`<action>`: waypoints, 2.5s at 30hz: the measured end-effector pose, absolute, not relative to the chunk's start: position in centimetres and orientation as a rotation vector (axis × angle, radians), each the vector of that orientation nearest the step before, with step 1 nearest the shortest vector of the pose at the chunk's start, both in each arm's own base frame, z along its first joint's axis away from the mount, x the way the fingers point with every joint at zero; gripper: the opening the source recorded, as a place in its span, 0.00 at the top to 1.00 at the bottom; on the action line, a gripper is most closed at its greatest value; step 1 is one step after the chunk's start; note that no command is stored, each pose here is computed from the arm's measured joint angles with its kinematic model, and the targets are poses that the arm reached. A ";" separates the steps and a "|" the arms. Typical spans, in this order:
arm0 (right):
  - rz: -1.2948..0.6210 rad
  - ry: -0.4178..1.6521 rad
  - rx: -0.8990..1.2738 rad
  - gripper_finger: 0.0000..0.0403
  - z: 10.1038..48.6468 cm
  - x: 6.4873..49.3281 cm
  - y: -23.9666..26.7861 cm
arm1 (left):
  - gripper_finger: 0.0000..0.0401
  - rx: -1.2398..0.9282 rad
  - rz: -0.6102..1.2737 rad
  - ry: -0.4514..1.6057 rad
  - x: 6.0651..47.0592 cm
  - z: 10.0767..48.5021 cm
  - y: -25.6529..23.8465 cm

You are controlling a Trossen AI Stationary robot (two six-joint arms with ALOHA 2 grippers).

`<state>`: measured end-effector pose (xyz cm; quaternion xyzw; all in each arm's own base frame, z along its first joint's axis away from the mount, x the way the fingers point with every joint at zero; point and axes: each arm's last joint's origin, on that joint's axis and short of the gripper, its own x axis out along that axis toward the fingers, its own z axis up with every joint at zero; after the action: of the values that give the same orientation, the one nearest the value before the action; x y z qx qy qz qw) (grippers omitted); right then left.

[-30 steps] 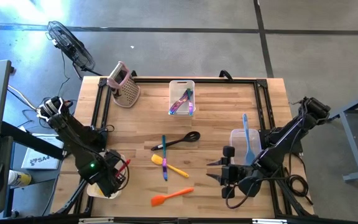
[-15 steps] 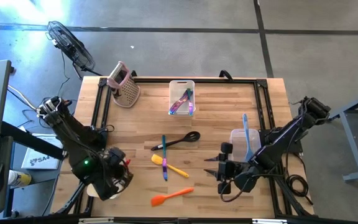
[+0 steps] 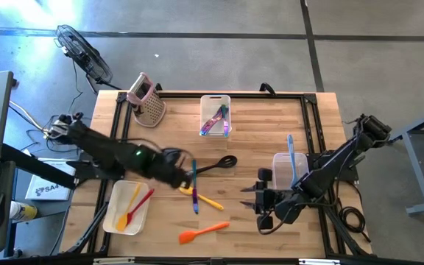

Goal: Pick & Place Kitchen Items
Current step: Put the blue table knife into the top white bin

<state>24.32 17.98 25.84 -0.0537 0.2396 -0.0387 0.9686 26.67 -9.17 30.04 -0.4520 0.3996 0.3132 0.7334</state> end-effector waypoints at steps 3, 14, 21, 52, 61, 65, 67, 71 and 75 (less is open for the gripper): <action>-0.064 0.498 -0.110 0.61 25.7 24.3 18.0 | 0.76 -0.998 0.677 0.939 28.4 28.7 -8.0; -0.017 0.559 -0.081 0.61 23.4 23.5 17.9 | 0.76 -1.082 0.633 1.126 32.4 24.3 -6.3; 0.024 0.502 -0.075 0.61 21.3 22.8 18.0 | 0.76 -1.061 0.618 1.151 33.8 22.4 -6.4; 0.064 0.483 -0.077 0.61 21.3 22.8 18.1 | 0.76 -0.878 0.579 1.221 34.7 20.0 -5.1; 0.078 0.489 -0.075 0.61 21.2 22.8 18.2 | 0.76 -0.943 0.584 1.197 35.2 19.7 -5.3; 0.078 0.489 -0.075 0.61 21.2 22.8 18.2 | 0.76 -0.980 0.610 1.207 35.1 19.6 -5.3; 0.078 0.489 -0.075 0.61 21.2 22.8 18.2 | 0.76 -0.985 0.630 1.219 34.9 19.6 -5.2; 0.078 0.489 -0.074 0.61 21.2 22.8 18.2 | 0.76 -0.992 0.677 1.224 34.7 19.5 -5.2; 0.078 0.489 -0.073 0.61 21.2 22.8 18.2 | 0.76 -0.995 0.703 1.236 34.5 19.5 -5.1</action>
<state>22.78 18.16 21.24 -0.0361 0.2419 0.0386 0.9689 34.49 -5.13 19.47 -0.4372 0.5435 0.3092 0.6465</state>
